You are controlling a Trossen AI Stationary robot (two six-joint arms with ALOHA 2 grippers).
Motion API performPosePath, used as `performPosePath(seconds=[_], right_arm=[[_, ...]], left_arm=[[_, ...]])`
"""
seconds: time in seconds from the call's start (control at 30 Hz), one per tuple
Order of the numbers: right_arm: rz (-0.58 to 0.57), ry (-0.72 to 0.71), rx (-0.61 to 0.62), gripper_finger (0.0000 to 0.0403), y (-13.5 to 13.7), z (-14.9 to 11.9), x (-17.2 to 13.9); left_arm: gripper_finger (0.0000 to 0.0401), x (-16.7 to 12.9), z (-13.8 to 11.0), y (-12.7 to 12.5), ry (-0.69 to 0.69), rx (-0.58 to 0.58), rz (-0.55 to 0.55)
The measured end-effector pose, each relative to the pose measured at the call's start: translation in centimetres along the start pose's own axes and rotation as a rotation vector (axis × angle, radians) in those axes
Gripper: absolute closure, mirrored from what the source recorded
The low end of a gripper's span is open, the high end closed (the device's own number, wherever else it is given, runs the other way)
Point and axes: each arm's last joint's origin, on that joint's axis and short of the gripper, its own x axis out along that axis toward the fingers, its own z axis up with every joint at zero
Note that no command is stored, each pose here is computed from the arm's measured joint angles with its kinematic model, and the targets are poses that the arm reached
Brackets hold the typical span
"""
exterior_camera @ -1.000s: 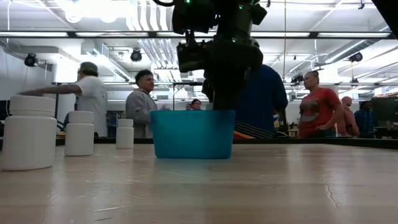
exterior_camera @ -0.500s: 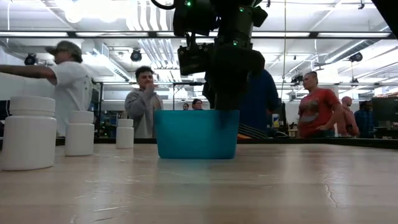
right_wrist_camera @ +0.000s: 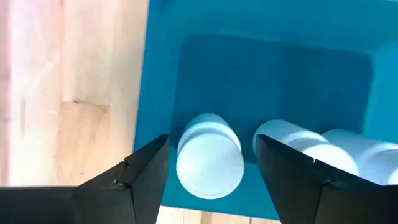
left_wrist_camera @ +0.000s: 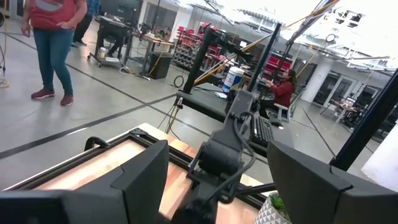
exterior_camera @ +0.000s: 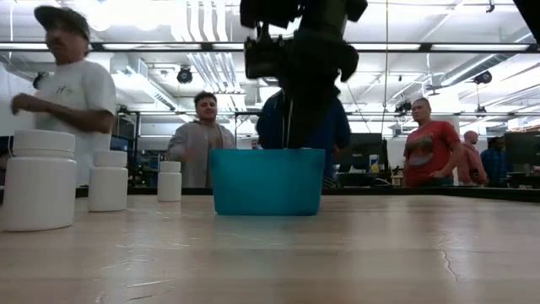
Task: Pick and place pill bottles into a basket
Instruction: Put the white medicine bottle into the container
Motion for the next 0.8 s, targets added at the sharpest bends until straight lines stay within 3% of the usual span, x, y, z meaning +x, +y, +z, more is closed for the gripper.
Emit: performPosePath(seconds=[0.43, 0.8], right_arm=[[-0.054, -0.248, 0.082, 0.0177, 0.2, 1.7, -7.9], [-0.127, -0.45, 0.157, 0.0179, 0.3, 3.6, -13.6]], left_arm=[[0.0145, 0.0, 0.0, 0.0, 0.009, 0.004, -0.016], [0.0145, -0.8, -0.7, 1.1, 0.134, 0.125, -0.05]])
